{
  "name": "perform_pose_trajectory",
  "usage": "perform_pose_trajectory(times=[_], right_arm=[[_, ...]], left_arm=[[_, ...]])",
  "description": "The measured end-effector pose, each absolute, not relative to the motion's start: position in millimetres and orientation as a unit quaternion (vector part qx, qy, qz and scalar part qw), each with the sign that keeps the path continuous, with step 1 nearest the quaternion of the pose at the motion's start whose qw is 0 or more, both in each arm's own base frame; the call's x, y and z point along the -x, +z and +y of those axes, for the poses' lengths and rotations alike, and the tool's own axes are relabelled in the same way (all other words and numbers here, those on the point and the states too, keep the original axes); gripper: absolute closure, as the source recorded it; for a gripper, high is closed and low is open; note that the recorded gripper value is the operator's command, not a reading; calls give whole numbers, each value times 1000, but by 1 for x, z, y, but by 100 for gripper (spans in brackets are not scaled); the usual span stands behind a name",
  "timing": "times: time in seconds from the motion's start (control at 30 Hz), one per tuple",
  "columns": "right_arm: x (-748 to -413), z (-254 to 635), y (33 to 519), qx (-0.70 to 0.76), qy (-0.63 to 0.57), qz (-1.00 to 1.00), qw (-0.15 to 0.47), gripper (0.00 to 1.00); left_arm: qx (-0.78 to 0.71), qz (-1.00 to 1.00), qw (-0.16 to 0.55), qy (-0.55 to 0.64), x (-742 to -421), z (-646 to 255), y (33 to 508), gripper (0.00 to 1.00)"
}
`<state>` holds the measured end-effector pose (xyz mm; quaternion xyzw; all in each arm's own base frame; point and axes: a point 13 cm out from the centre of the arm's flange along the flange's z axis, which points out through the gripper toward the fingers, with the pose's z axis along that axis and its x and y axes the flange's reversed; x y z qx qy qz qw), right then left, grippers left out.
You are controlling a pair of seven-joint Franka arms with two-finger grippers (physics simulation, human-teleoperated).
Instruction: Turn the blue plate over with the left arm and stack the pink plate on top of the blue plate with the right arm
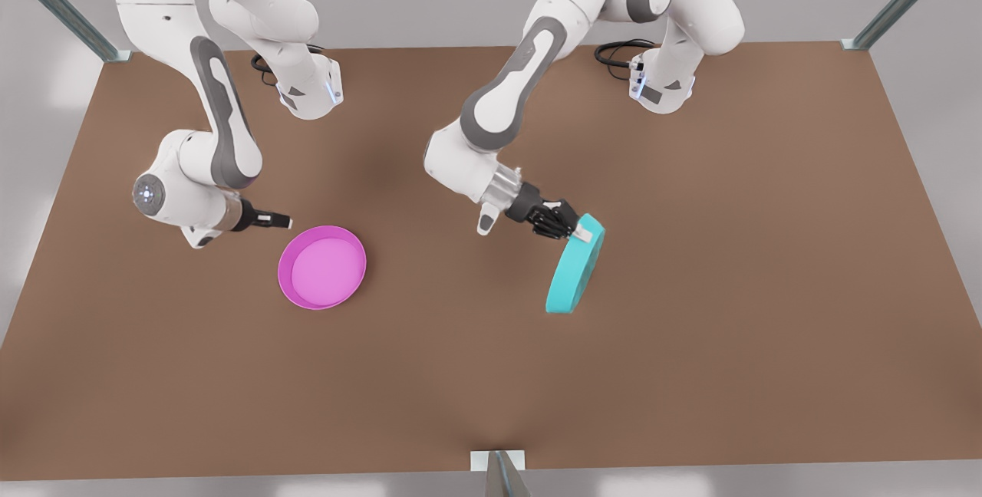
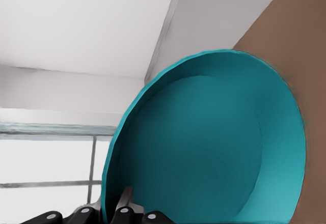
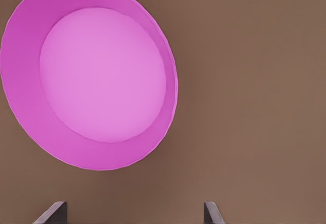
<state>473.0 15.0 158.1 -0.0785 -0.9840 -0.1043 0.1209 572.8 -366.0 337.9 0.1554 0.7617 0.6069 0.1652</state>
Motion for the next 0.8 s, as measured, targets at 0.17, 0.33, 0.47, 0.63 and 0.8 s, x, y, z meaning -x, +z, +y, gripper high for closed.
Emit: perform_pose_trajectory(times=[0.17,0.33,0.47,0.63,0.8], right_arm=[[-529,0,92,99,-116,-986,70,0],[-563,-6,66,103,-119,-987,34,0],[-556,-9,52,102,-117,-987,33,0],[-549,-10,40,96,-117,-988,36,0],[-551,-10,42,87,-117,-989,30,0]], left_arm=[[-138,667,280,677,-554,-375,256,79],[-78,638,415,643,-550,-393,235,79],[-41,624,488,609,-541,-397,196,79],[9,617,553,560,-534,-397,167,79],[42,622,592,511,-512,-406,137,64]])
